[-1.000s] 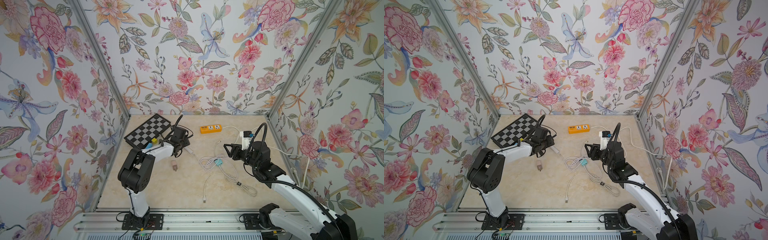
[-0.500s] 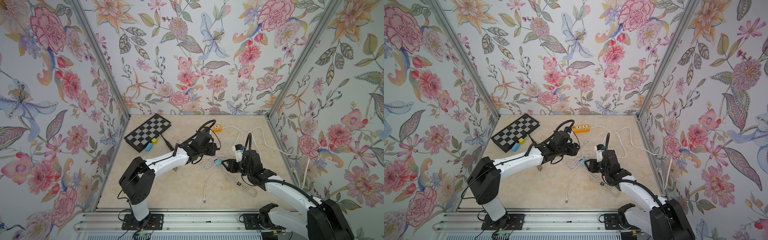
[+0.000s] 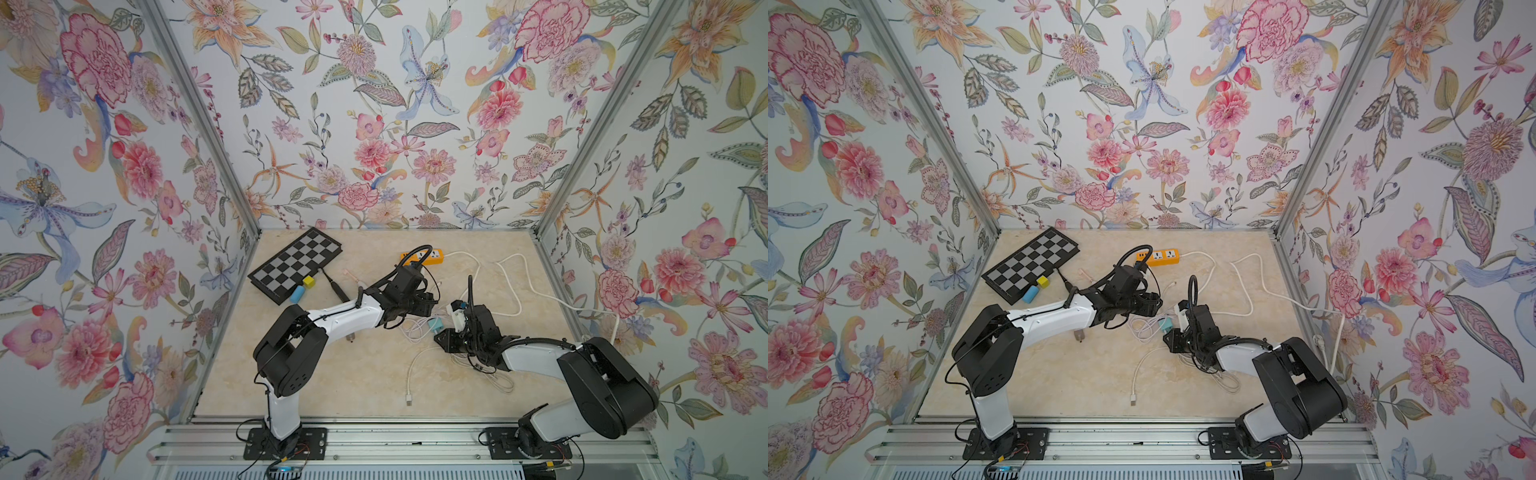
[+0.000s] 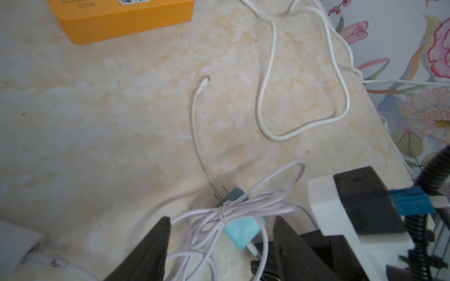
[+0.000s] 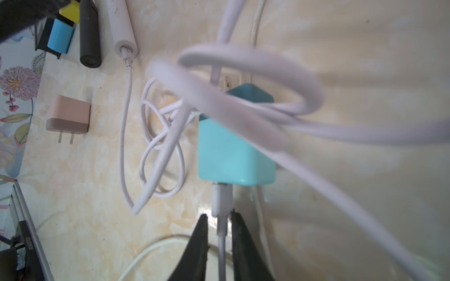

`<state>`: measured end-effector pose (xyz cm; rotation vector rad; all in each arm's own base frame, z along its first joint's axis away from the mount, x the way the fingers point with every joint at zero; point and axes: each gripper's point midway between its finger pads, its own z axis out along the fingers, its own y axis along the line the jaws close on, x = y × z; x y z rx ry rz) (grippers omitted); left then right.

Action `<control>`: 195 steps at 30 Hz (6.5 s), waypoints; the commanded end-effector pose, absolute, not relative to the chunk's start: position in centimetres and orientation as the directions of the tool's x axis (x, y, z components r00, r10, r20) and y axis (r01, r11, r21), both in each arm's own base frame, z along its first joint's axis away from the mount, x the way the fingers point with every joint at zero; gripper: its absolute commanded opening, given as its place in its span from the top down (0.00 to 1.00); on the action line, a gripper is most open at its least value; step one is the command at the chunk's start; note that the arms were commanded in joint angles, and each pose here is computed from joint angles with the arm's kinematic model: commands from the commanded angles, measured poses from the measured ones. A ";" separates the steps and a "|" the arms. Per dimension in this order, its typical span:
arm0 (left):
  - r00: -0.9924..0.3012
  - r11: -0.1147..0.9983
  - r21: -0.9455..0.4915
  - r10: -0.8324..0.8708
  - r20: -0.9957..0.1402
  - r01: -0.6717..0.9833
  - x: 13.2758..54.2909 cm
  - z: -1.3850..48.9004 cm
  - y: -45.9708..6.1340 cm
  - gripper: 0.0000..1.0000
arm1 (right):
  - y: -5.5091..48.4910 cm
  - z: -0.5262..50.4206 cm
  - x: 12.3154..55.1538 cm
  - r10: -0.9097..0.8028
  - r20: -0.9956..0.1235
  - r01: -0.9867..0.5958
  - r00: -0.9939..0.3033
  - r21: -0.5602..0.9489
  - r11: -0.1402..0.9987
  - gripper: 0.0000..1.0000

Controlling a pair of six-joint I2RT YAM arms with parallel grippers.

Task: Charge the electric toothbrush
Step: Pick up the plug from the center of the board, then move the socket to the center of the board.

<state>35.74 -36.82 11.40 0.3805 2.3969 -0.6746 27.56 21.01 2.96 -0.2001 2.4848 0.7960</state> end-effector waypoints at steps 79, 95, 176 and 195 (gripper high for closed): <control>-0.829 0.026 -0.984 -0.536 -0.161 0.174 38.8 29.1 -33.3 1.00 | 22.7 35.6 32.3 0.169 -0.982 -0.603 0.081 0.087 0.793 0.17; -0.848 -0.064 -0.989 -0.524 -0.078 0.130 37.6 29.6 -33.8 1.00 | 27.0 29.9 35.5 0.097 -0.993 -0.685 0.073 0.021 0.728 0.44; -0.416 0.875 0.295 0.450 -0.790 0.384 37.1 24.4 -17.9 0.01 | 20.2 4.9 60.9 -0.047 -0.528 -0.288 -0.848 0.386 0.876 0.89; -0.399 0.887 0.289 0.427 -0.811 0.361 36.6 25.2 -17.1 0.01 | 25.0 10.8 52.4 -0.266 -0.452 -0.439 -0.851 0.335 0.833 0.85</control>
